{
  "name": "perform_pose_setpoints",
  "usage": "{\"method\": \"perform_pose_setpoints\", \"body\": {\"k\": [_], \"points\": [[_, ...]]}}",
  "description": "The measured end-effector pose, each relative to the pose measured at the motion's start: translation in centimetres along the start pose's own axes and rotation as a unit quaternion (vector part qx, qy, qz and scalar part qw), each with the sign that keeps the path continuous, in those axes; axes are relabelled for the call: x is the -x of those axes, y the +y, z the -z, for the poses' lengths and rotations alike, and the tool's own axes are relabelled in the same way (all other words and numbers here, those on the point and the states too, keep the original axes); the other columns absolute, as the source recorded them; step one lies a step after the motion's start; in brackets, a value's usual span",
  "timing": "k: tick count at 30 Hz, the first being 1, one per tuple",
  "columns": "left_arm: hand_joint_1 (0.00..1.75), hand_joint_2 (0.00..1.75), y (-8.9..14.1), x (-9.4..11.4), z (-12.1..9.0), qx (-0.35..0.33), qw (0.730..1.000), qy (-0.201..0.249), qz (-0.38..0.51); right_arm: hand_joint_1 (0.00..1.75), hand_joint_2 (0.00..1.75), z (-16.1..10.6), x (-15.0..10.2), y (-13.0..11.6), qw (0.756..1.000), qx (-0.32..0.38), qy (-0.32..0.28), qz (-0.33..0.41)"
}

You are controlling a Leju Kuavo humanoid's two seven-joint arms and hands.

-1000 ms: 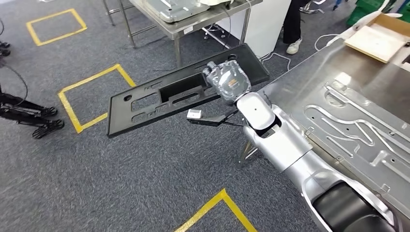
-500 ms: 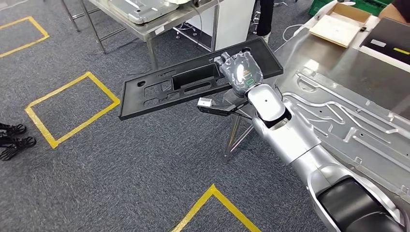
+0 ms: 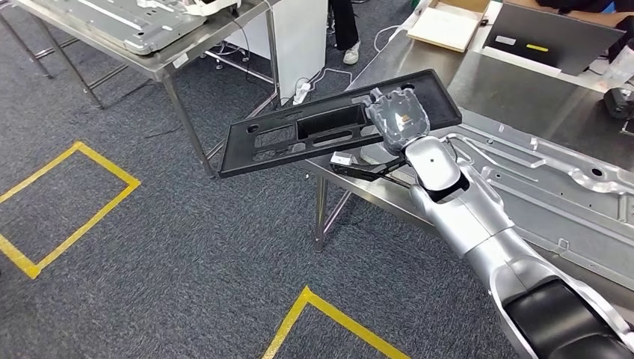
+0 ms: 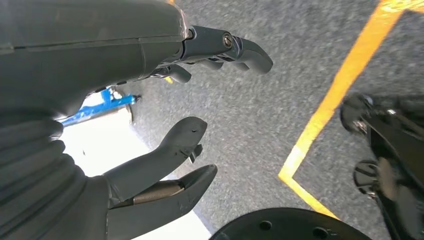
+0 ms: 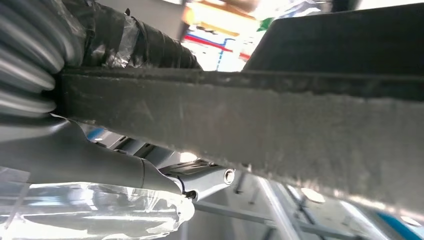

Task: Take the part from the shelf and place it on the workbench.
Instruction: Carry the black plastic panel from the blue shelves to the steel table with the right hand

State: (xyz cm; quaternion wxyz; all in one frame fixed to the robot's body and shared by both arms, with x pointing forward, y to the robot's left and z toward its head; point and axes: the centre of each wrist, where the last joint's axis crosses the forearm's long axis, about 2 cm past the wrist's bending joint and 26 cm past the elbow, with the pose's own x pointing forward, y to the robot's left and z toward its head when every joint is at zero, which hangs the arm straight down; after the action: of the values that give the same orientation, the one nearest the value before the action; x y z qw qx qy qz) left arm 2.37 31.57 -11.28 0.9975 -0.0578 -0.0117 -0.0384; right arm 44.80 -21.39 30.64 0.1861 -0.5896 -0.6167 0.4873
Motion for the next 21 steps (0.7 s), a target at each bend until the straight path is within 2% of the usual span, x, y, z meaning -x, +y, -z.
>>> {"method": "perform_pose_setpoints", "body": {"k": [8, 13, 21], "points": [[0.00, 1.75, -0.1, 0.0, 0.0, 0.002, 1.000, 0.002, -0.004, 1.75, 1.75, -2.9, 4.4, 2.5, 0.999, -0.026, 0.039, -0.018], [0.00, 1.75, -0.1, 0.2, 0.0, 0.002, 1.000, 0.003, -0.008, 1.75, 1.75, -5.3, 5.6, 4.0, 0.997, -0.046, 0.050, -0.023], [0.00, 1.75, -0.2, 0.0, 0.0, 0.002, 1.000, -0.002, -0.012, 1.75, 1.75, -7.5, 7.3, 4.8, 0.996, -0.049, 0.072, -0.027]]}}
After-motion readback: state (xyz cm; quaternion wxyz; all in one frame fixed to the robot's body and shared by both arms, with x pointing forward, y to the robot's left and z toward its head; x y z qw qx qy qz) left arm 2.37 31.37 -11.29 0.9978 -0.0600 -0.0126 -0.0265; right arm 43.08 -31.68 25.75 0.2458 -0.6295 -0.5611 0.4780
